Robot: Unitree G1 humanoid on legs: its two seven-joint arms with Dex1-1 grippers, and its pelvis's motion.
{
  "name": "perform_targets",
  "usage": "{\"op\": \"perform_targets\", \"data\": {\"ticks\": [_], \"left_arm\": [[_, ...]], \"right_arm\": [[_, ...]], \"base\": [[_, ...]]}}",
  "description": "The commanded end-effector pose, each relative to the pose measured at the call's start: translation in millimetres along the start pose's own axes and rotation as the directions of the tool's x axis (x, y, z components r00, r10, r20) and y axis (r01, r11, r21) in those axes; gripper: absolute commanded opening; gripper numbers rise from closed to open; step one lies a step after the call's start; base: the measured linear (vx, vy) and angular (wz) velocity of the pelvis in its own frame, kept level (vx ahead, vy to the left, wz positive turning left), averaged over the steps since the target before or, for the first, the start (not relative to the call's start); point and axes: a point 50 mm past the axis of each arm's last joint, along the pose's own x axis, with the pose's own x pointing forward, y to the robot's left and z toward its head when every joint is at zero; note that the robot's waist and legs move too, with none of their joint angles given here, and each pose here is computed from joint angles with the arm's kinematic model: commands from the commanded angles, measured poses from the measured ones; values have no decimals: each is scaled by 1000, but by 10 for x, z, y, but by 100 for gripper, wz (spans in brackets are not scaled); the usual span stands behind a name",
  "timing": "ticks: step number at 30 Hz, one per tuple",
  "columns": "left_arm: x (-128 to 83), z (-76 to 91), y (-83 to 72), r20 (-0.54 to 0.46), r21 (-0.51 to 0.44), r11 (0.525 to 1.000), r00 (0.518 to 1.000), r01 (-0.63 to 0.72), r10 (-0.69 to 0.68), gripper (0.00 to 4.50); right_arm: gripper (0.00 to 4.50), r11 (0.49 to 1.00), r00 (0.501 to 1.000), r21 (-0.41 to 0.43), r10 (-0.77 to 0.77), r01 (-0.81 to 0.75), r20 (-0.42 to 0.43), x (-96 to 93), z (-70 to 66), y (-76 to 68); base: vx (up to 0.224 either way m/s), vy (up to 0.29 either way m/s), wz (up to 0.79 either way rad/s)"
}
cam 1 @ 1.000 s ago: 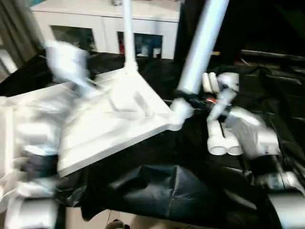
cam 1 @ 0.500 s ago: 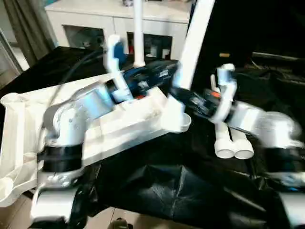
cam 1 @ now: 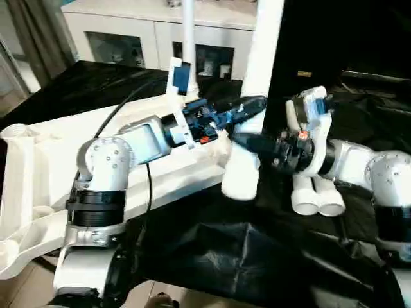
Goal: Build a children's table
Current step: Pick table leg
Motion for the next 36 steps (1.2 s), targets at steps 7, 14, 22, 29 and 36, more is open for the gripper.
{"op": "perform_targets", "data": {"ticks": [7, 14, 22, 29, 36], "left_arm": [[-1, 65, -109, -5, 8, 998, 998, 56, -56, 327], [4, 16, -171, 1, -1, 997, 997, 72, -72, 265], [21, -38, -166, 7, -12, 999, 999, 34, -34, 199], [60, 31, -118, 68, 70, 992, 992, -108, 103, 188], [145, 107, -68, 117, 313, 870, 924, -382, 363, 188]], "right_arm": [[189, 999, 997, -33, -13, 10, -82, 36, -83, 23], [189, 997, 996, -59, -46, 42, -78, 36, -104, -3], [189, 994, 995, -82, -81, 76, -66, 19, -128, -36], [291, 956, 970, -164, -242, 244, 34, 55, -56, -205], [327, 808, 864, -322, -500, 493, 67, 301, -103, -417]], "base": [[0, 0, 0], [0, 0, 0], [0, 0, 0], [0, 0, 0], [0, 0, 0]]}}
